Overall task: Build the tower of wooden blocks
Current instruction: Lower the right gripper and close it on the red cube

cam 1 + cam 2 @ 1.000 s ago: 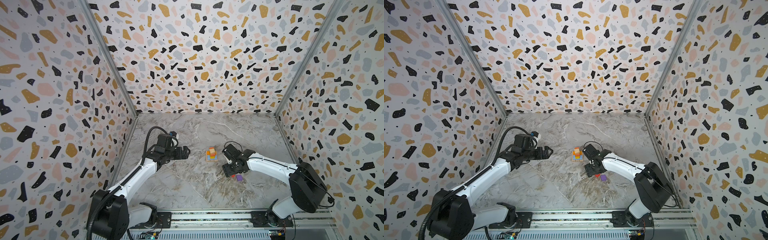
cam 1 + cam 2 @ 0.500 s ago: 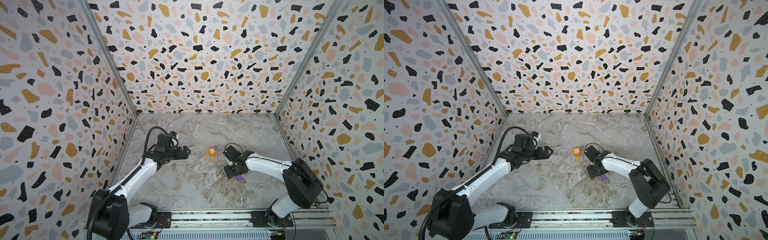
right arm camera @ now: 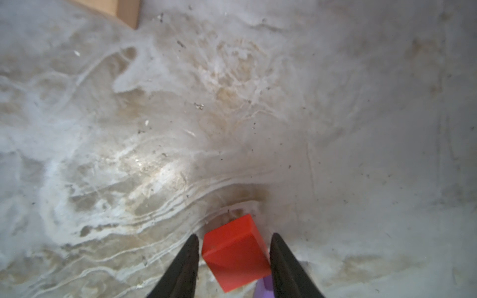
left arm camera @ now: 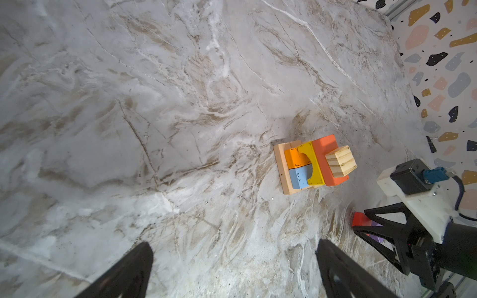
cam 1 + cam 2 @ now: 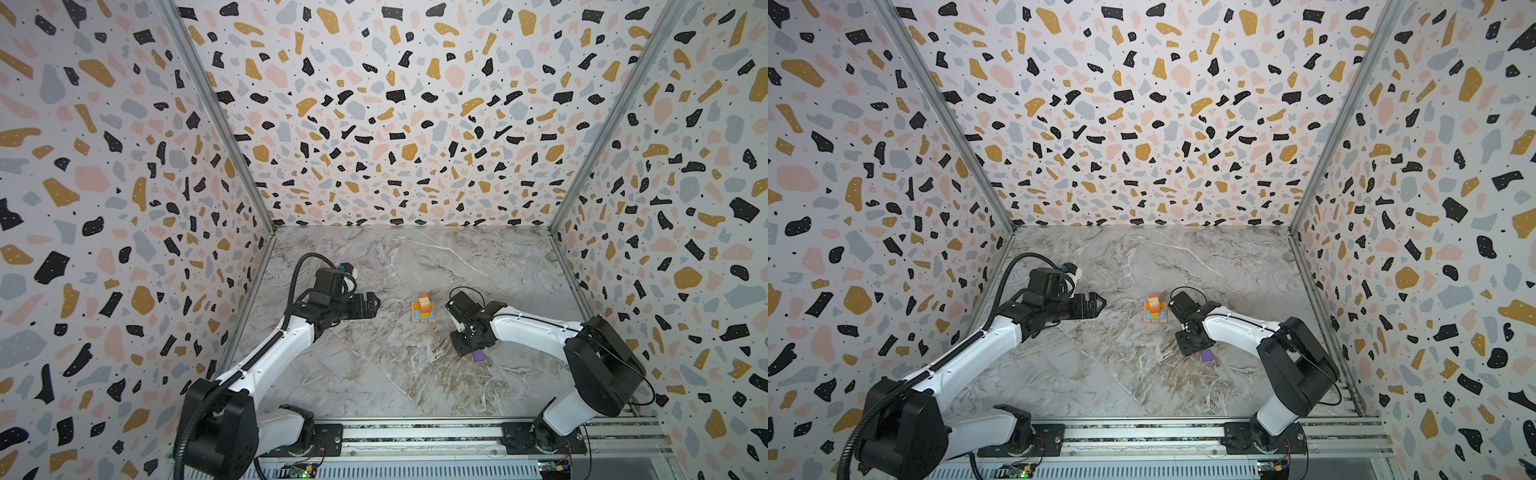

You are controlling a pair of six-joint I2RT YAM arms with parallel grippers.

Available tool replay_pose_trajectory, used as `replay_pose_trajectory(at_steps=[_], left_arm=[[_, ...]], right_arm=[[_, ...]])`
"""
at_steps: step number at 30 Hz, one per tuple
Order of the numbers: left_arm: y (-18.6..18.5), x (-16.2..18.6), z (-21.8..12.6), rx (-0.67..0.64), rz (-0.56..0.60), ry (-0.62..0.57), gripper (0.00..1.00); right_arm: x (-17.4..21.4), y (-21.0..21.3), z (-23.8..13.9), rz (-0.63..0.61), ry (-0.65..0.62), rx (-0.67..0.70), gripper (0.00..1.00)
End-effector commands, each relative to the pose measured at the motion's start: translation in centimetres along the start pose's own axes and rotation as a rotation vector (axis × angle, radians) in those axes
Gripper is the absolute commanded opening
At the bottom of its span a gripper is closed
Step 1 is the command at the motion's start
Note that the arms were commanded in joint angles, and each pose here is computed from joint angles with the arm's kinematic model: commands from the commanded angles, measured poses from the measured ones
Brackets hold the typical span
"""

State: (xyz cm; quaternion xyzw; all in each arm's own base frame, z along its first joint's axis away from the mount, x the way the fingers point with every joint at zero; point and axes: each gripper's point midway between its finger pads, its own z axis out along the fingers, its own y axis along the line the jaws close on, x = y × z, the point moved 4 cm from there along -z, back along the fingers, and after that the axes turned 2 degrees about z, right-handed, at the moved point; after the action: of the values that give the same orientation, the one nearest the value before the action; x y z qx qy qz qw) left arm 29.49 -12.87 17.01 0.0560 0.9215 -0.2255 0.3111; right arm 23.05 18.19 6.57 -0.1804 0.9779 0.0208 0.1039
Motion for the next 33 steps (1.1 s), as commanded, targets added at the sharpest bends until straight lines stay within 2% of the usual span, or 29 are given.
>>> replay_pose_trajectory(at_steps=[1, 5, 8, 12, 15, 21, 33], left_arm=[[0.2, -0.2, 0.3, -0.005, 0.009, -0.015, 1.0], [0.2, -0.2, 0.2, -0.005, 0.009, -0.016, 1.0], [0.2, -0.2, 0.2, -0.005, 0.009, -0.017, 1.0], [0.2, -0.2, 0.2, -0.004, 0.009, -0.017, 1.0], [0.2, -0.2, 0.2, -0.004, 0.01, -0.017, 1.0], [0.1, -0.2, 0.2, -0.004, 0.01, -0.017, 1.0], [0.2, -0.2, 0.2, -0.006, 0.009, -0.017, 1.0]], right_arm=[[0.3, -0.2, -0.2, 0.023, 0.017, 0.005, 0.43], [0.3, -0.2, -0.3, 0.061, 0.025, 0.002, 0.35], [0.2, 0.2, -0.4, 0.083, 0.034, -0.024, 0.35], [0.3, 0.0, -0.6, 0.097, 0.047, -0.012, 0.39], [0.4, 0.0, -1.0, 0.101, 0.049, -0.014, 0.48], [1.0, -0.1, -1.3, 0.103, 0.06, -0.015, 0.51], [1.0, -0.1, -0.8, 0.092, 0.058, -0.014, 0.46]])
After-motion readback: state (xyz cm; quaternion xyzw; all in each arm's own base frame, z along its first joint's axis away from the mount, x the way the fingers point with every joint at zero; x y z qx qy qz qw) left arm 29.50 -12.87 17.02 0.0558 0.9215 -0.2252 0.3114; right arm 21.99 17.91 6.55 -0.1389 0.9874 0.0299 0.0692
